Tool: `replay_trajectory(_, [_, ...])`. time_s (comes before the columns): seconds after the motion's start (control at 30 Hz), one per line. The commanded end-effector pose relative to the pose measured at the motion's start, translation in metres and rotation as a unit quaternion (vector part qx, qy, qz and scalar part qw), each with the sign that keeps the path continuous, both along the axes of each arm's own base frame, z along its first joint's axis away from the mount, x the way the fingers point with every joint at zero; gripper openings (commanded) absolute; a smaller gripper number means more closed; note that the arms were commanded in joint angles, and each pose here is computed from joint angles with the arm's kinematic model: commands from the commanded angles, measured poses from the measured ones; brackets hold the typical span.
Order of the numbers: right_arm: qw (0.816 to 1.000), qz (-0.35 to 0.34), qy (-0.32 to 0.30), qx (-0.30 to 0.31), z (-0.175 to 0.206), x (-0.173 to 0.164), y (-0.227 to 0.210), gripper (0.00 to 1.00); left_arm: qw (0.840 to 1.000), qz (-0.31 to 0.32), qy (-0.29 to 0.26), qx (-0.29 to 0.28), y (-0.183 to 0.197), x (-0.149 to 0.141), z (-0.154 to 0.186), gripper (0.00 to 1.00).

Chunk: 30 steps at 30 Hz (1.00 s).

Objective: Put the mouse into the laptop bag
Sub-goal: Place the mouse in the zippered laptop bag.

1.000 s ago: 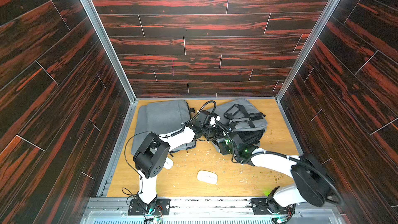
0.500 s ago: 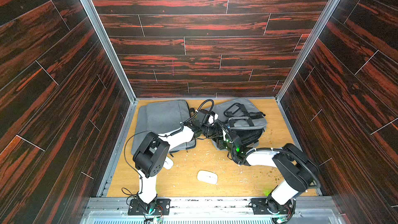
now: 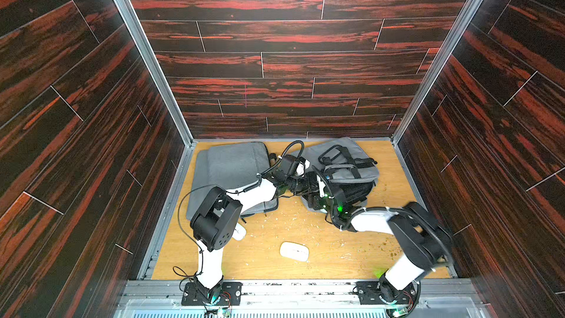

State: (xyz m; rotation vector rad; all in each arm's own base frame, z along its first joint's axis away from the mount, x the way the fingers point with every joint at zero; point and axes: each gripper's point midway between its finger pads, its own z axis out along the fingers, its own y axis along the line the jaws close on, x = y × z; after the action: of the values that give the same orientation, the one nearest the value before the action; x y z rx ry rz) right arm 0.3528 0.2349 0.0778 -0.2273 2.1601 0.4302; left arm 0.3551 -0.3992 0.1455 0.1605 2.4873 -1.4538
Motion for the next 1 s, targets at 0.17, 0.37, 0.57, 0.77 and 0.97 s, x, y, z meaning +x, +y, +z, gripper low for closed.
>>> replay_trajectory(0.17, [0.988, -0.091, 0.113, 0.06, 0.006, -0.065, -0.054, 0.81, 0.999, -0.04, 0.014, -0.006, -0.014, -0.011, -0.006, 0.0])
replay_trajectory(0.37, [0.975, -0.149, 0.163, 0.034, -0.024, -0.105, -0.096, 0.4, 0.999, -0.04, 0.015, 0.0, -0.011, -0.011, -0.011, 0.0])
replay_trajectory(0.57, [0.975, -0.135, 0.179, 0.013, -0.039, -0.097, -0.087, 0.0, 0.999, -0.039, 0.017, 0.002, -0.008, -0.013, -0.011, 0.0])
replay_trajectory(0.77, [0.98, -0.119, 0.159, 0.003, -0.037, -0.064, -0.068, 0.0, 0.999, -0.037, 0.009, -0.001, -0.005, -0.016, -0.005, 0.0])
replay_trajectory(0.97, [0.987, -0.091, 0.128, 0.022, -0.025, -0.028, -0.047, 0.0, 0.999, -0.04, 0.012, -0.006, -0.007, -0.016, -0.004, 0.0])
